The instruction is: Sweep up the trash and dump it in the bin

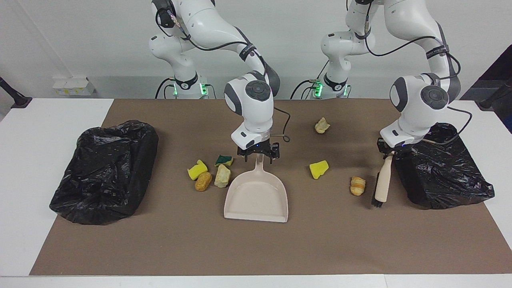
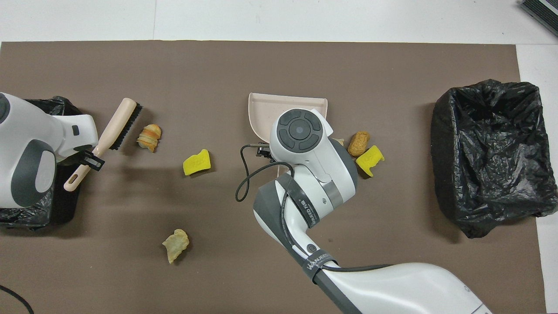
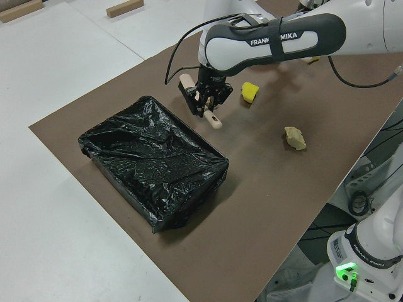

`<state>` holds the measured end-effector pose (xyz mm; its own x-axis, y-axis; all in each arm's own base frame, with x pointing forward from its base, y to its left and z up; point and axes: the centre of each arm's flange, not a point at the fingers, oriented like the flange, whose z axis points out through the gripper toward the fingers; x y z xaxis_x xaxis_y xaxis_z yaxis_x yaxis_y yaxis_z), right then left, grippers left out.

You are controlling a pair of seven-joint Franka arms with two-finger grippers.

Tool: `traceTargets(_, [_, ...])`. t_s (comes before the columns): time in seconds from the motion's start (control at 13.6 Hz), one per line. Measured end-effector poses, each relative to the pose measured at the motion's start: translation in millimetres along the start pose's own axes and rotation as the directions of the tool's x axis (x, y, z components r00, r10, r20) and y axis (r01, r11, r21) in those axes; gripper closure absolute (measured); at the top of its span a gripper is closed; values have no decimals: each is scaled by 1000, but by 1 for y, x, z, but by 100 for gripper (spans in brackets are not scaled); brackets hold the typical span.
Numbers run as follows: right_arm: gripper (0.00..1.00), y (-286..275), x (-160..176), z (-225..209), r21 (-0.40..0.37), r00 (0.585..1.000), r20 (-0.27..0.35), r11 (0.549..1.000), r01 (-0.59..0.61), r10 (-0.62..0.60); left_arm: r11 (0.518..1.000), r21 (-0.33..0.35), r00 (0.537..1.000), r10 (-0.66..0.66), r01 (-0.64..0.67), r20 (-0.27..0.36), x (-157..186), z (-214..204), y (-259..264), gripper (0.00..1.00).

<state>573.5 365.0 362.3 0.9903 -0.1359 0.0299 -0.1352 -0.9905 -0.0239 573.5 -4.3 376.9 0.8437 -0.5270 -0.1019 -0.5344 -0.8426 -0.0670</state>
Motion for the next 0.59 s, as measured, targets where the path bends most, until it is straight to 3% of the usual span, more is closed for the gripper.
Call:
traceTargets(0.22, [0,1,-5,7,-4,1000,19,1000,-3,3,998,-7,998,65,-65,19,11,5,35,74])
traceTargets(0.59, [57,4,-13,11,2,999,50,1000,-16,16,983,-21,981,182,-181,70,21,-2,101,74])
